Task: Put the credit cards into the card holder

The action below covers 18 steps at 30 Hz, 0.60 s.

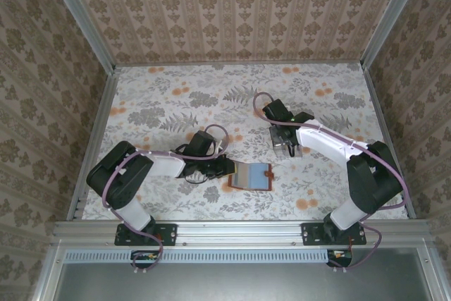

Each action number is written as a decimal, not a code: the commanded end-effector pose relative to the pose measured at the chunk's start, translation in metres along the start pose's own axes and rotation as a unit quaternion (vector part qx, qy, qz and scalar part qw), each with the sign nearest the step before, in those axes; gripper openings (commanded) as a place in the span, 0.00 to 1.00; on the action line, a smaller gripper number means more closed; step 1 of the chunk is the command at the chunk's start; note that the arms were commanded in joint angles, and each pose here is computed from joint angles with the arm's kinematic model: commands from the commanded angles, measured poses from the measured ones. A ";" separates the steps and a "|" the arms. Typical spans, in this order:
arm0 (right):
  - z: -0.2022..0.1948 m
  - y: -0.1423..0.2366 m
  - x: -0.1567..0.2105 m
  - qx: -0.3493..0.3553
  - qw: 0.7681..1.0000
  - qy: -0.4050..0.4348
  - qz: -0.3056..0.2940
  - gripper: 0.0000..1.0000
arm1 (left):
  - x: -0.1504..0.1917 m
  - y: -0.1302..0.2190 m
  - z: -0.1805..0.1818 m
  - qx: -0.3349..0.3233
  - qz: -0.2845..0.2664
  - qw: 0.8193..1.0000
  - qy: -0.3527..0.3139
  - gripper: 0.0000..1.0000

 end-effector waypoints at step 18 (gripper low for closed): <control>-0.009 0.063 0.007 -0.185 0.973 -0.074 -0.113 0.00 | 0.000 0.017 -0.008 -0.013 0.002 0.999 -0.039 0.54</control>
Point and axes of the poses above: each hand's point on the last joint's axis, 136 mm out from that joint toward the fingers, its own y axis back along the fingers, its own z axis along the line the jaws close on, x = y × z, the point moved 10 cm from there along y, back along the fingers, and after that the axes turned 8 degrees about y, right-handed, at the moved point
